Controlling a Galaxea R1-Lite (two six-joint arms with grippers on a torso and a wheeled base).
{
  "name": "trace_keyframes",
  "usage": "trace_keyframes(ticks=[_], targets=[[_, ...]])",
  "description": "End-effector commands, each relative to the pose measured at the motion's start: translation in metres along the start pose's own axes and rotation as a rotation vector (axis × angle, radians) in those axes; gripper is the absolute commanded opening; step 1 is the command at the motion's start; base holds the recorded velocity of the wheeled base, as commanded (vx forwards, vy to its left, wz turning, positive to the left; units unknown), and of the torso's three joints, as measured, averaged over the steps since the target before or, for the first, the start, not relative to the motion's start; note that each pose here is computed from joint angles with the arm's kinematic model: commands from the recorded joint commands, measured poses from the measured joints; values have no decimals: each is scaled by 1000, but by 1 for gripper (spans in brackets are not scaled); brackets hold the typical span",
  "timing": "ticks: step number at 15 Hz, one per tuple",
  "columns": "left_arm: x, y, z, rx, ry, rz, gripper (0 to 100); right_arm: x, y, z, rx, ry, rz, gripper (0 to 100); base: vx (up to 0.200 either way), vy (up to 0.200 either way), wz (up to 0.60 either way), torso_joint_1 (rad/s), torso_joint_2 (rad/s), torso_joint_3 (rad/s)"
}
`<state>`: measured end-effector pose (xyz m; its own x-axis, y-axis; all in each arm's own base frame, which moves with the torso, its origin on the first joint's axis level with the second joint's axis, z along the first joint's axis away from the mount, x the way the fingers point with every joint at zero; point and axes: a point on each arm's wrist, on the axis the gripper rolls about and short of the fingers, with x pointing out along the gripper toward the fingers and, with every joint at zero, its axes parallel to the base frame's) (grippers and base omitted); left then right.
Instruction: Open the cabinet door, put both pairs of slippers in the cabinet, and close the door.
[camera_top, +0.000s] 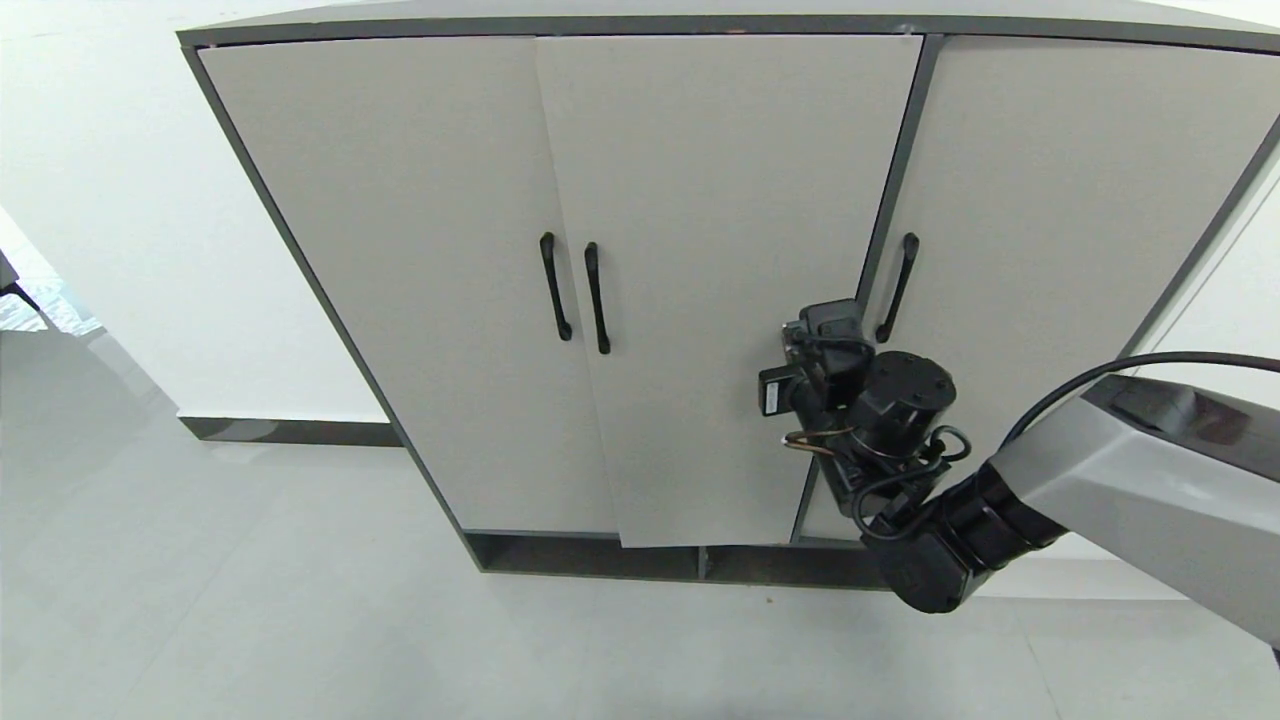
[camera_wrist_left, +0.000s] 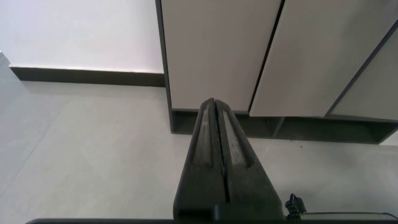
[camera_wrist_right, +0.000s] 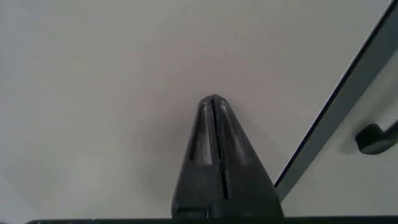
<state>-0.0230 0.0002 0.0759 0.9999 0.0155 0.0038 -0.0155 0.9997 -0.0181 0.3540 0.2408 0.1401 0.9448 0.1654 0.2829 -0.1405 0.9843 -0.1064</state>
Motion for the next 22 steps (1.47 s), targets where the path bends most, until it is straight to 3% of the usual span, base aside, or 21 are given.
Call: trace_keyframes(ticks=[1, 14, 18, 19, 21, 22], targets=[[0, 0, 0, 0, 1, 0, 0, 3, 1, -6, -10, 4, -1, 0, 0, 0, 0, 0, 0, 0], [0, 0, 0, 0, -1, 1, 0, 15, -12, -6, -27, -26, -64, 0, 0, 0, 0, 0, 0, 0], [0, 0, 0, -3, 1, 1, 0, -48, 0, 47, 49, -42, 90, 0, 0, 0, 0, 0, 0, 0], [0, 0, 0, -3, -1, 1, 0, -101, -10, 74, 84, -23, 210, 0, 0, 0, 0, 0, 0, 0], [0, 0, 0, 1, 1, 1, 0, -157, -49, 97, 90, -13, 230, 0, 0, 0, 0, 0, 0, 0], [0, 0, 0, 1, 1, 1, 0, -161, -52, 98, 88, -11, 225, 0, 0, 0, 0, 0, 0, 0]])
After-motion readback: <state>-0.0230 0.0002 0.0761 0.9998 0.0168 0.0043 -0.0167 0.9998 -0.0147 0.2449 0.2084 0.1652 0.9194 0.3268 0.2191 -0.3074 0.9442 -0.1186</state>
